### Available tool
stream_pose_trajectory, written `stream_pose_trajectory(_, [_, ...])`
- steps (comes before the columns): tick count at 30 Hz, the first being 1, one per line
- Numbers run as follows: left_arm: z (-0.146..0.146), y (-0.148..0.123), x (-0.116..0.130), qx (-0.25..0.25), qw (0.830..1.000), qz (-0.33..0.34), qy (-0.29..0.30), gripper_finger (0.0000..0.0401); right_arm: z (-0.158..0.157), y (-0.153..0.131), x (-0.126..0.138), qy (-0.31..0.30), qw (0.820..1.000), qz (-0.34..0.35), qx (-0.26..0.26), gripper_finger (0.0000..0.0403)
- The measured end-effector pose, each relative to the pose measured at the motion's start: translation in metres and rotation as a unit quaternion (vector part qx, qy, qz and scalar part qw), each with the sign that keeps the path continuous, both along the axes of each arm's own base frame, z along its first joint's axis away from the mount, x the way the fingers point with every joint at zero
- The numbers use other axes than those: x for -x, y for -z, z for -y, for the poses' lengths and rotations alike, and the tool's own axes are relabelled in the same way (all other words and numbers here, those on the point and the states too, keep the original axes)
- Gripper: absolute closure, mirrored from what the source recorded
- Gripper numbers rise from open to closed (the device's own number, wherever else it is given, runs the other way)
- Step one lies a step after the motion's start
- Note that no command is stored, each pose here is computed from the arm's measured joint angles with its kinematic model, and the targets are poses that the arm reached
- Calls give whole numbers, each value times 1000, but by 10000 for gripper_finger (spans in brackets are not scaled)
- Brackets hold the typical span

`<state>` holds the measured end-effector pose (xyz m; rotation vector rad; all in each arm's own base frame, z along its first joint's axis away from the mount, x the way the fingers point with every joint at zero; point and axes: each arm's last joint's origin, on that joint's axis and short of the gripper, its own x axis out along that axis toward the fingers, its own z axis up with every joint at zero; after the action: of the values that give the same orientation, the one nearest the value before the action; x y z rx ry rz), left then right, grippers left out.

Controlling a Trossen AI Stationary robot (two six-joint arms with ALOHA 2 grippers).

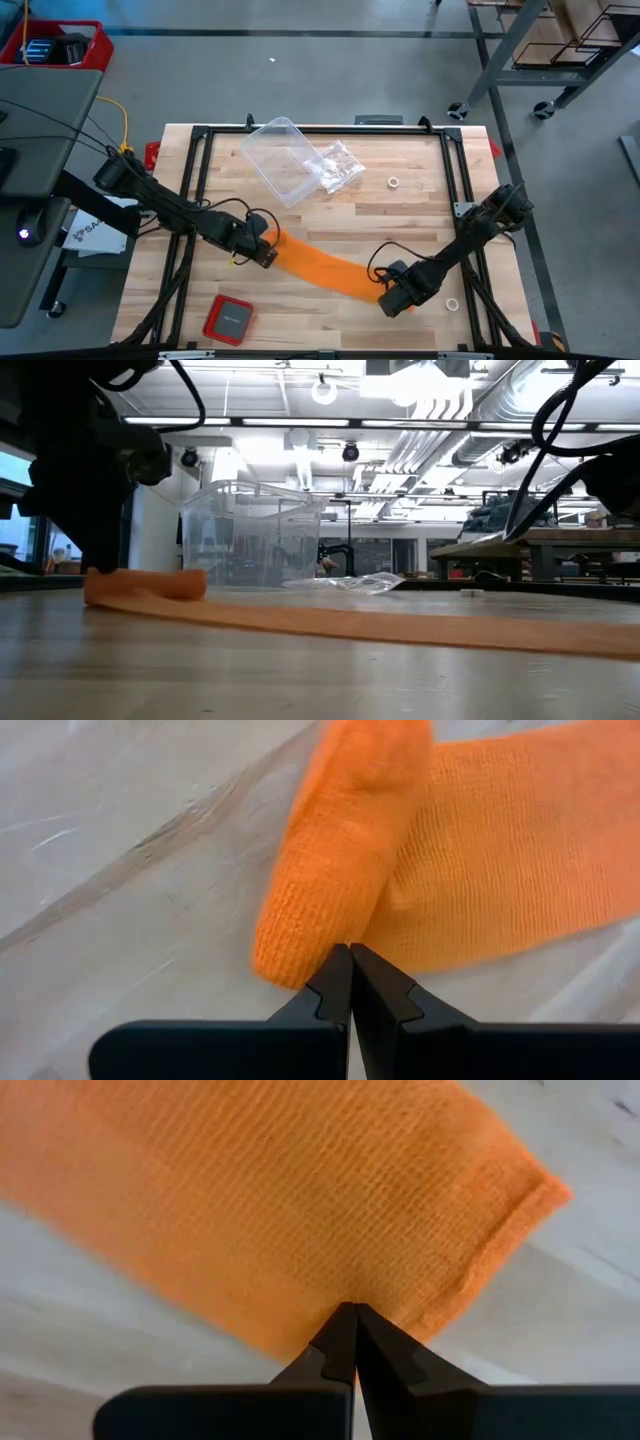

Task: Roll bandage
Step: Roll the orange bandage

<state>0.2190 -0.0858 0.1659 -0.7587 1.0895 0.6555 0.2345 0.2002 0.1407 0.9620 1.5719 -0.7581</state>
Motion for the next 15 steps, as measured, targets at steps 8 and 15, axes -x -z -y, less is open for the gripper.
stream_pose_trajectory(8, [-1,-8,2,0,1000,21,-3,401,-1,-1,-2,12,1000,9,-3,403])
stream_pose_trajectory(15, [-8,-23,5,-10,998,62,-17,401,-2,-3,-4,13,1000,18,-7,403])
